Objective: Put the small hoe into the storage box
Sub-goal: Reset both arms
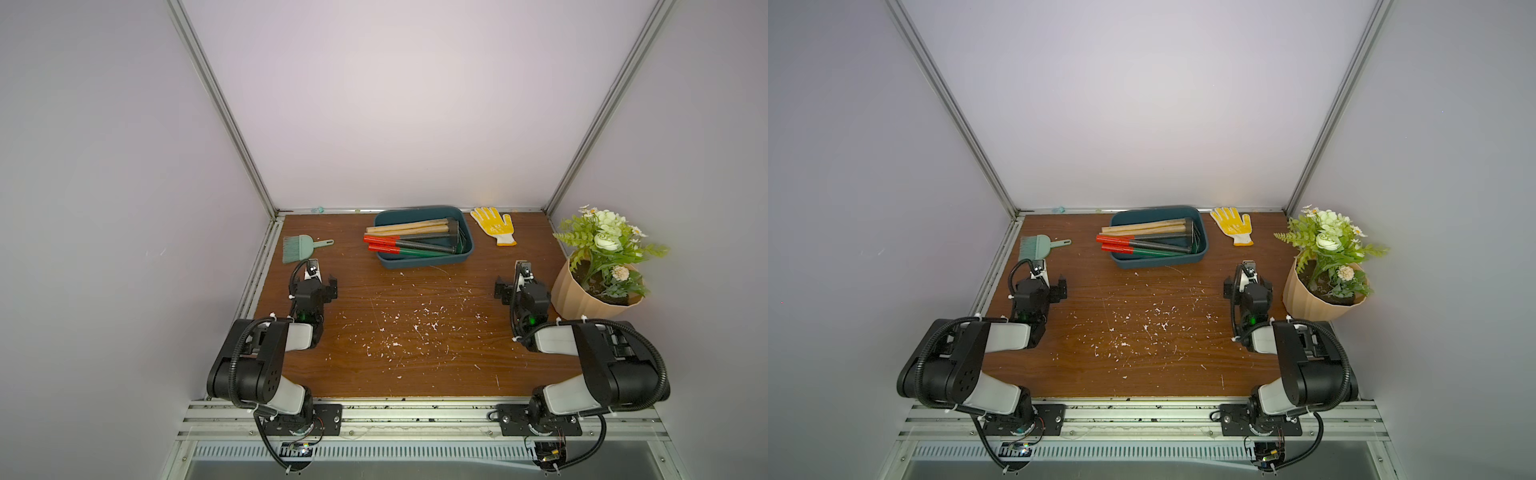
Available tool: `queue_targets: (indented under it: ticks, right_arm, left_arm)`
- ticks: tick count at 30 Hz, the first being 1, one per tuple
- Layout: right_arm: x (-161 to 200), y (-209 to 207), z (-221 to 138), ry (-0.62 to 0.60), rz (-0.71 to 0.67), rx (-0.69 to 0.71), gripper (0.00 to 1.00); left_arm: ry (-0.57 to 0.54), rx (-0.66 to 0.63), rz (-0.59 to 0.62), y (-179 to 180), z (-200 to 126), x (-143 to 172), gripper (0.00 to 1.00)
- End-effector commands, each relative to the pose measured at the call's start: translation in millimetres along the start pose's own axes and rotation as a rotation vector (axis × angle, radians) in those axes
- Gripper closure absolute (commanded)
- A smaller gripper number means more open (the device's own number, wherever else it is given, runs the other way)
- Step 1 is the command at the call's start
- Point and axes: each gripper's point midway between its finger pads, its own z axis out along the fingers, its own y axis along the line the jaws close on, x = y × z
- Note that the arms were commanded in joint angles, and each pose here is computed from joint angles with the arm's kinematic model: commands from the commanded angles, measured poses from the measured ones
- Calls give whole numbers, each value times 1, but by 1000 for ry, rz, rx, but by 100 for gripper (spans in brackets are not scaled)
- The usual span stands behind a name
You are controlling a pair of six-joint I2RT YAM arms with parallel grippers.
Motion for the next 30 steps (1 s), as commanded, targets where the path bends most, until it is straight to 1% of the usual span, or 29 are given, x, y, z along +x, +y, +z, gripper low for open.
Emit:
queue_targets:
  ticks: [1, 5, 9, 30]
  right_arm:
    - [-22, 1, -9, -130, 23, -31, 0]
    - [-21, 0, -11, -148, 24, -29, 0]
    - [-20, 0, -10, -141, 27, -31, 0]
    - [-21, 0, -11, -144, 26, -31, 0]
  left_arm:
    - [-61, 8, -27, 3, -2, -15, 1]
    - [-82, -2, -40, 5, -6, -15, 1]
    - [-135, -17, -89, 16, -17, -8, 1]
    - [-130, -14, -81, 15, -17, -9, 1]
